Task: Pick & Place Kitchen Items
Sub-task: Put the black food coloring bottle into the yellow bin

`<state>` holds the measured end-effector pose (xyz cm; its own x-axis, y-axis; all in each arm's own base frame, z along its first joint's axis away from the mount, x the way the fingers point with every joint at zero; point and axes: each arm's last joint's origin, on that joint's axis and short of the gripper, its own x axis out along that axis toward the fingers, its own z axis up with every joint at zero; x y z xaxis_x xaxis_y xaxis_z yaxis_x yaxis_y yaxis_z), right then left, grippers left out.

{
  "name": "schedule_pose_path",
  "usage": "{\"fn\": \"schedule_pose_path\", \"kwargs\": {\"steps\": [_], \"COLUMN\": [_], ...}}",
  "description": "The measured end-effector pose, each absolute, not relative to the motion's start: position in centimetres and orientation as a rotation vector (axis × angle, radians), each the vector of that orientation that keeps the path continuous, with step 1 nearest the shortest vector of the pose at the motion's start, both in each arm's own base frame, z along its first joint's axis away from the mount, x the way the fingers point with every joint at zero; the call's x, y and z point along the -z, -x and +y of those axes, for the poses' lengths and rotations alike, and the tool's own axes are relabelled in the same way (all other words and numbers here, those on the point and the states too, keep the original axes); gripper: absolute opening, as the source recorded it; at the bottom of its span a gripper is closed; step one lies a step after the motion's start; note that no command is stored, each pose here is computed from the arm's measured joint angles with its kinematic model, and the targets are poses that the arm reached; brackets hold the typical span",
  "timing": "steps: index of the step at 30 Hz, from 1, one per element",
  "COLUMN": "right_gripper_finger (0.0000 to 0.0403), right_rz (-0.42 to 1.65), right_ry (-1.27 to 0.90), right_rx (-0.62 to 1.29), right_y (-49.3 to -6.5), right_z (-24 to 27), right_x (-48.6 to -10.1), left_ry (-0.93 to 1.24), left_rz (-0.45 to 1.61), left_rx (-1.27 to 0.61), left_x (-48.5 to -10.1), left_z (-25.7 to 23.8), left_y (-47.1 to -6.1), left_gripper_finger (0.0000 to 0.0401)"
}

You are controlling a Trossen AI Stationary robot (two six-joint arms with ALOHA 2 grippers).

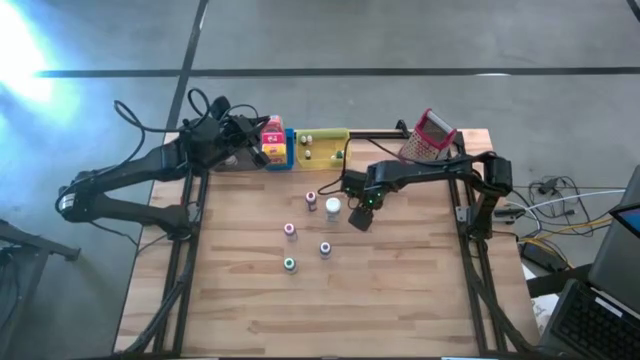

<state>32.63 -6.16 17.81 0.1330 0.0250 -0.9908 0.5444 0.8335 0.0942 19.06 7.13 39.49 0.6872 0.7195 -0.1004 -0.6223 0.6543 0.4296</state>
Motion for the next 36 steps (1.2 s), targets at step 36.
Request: {"fn": "schedule_pose_path", "kwargs": {"steps": [36], "right_gripper_finger": [0.0153], "right_rz": [1.449], "right_ry": [-0.501], "right_rx": [0.404], "right_y": [-33.2], "right_z": [-6.6], "right_x": [-16.9], "left_ry": [-0.381], "left_rz": [0.273], "left_rx": [-0.772], "left_x": [-39.5], "left_z": [7.1], "left_y": [-19.1], "left_gripper_finger": [0.0022]}}
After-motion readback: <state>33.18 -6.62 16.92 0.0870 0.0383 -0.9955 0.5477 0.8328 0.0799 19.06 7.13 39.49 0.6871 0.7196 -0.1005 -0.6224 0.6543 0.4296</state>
